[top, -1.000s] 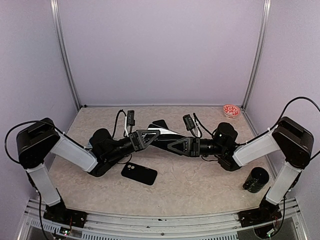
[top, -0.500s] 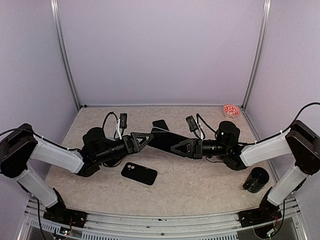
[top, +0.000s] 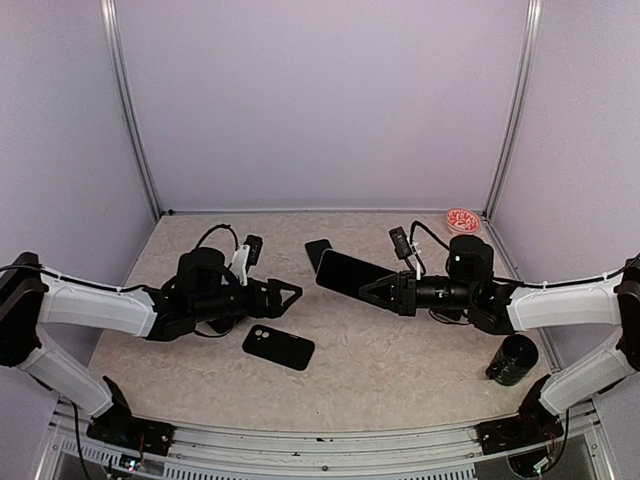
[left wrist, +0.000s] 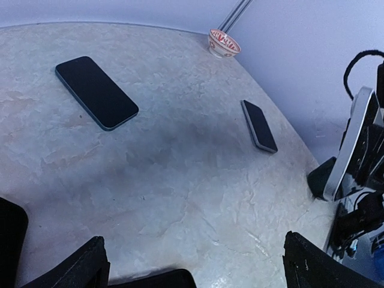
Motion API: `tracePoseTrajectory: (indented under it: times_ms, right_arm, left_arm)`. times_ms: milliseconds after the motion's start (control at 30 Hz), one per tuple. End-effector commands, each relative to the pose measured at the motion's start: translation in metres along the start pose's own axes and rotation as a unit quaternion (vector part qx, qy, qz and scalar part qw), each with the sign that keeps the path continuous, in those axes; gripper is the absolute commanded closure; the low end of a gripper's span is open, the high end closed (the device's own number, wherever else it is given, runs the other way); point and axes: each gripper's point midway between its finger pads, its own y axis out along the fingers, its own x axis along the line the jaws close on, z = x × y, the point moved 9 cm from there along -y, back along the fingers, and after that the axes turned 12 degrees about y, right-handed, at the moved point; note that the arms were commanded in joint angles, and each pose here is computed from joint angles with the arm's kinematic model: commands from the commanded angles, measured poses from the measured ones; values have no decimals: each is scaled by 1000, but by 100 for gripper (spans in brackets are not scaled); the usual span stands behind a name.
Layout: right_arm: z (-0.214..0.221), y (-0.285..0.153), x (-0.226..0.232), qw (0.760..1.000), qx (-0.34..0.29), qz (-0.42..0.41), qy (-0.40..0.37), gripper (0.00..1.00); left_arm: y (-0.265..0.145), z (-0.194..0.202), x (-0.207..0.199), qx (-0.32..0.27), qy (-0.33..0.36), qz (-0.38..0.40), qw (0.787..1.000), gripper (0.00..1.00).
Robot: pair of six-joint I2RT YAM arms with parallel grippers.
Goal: Put the phone into the phone case
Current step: Move the phone case to the center of the board.
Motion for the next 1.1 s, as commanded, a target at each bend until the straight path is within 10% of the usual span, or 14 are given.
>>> tracePoseTrajectory:
  times_ms: [0,500,1067]
  right_arm:
    - [-10,-14,7,998,-26,35,-48,100]
    - [-5,-35,11,995,-47,68,-61,100]
    - [-1,-38,7,994,-50,74,-55,100]
  left_arm:
    - [3,1,3,48,99,-27,994,1]
    - [42,32,22,163,264,-56,949,3]
    - [60,73,24,233,283,32,930,40]
